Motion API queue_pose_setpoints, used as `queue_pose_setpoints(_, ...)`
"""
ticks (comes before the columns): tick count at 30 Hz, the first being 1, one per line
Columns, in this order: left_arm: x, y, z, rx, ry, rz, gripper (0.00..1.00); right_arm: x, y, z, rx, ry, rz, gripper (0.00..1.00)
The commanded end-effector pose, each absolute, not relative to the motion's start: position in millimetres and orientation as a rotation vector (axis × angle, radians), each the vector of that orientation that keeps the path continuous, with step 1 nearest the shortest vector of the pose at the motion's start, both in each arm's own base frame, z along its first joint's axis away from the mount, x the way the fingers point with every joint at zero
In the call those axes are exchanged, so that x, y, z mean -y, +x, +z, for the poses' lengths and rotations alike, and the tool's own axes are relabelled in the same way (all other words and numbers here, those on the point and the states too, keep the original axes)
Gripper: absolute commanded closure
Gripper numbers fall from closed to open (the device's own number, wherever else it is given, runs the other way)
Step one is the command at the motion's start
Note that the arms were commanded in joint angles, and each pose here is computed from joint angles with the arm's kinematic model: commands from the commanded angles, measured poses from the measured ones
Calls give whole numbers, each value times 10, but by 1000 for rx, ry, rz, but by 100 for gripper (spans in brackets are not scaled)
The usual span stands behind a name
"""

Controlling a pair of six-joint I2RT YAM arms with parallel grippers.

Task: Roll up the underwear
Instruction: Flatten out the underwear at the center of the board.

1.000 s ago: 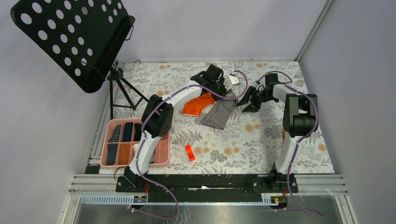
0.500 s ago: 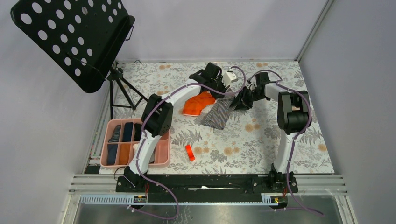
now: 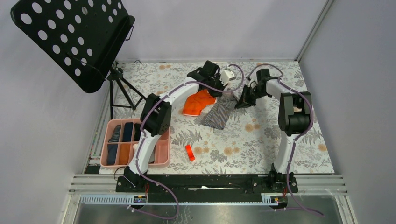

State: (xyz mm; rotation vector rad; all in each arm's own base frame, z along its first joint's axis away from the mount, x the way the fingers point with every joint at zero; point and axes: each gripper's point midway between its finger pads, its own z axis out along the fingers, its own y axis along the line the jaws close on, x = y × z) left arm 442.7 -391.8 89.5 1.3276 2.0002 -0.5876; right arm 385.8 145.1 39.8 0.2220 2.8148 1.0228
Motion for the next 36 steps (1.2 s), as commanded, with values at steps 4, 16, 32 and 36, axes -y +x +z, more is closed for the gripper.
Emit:
queue_pose_setpoints(4,3326,4475,2202,-1858,1230,-554,100,-830,4031,1398,-2595,-401,626,100)
queue_pose_setpoints(16,2829,3715,2930,-1737,1326,-431,100,-793,3183,2541,-2351,-910,553,100)
queue_pose_setpoints(32,2679,2159,3176,-1691,1362,-777,100,-887,1492,2931,-1922,-1156,407,100)
queue_pose_setpoints(36,2697,1952,2993,-1791,1314,-847,100,-972,1229,2850,-1982,-1093,528,100)
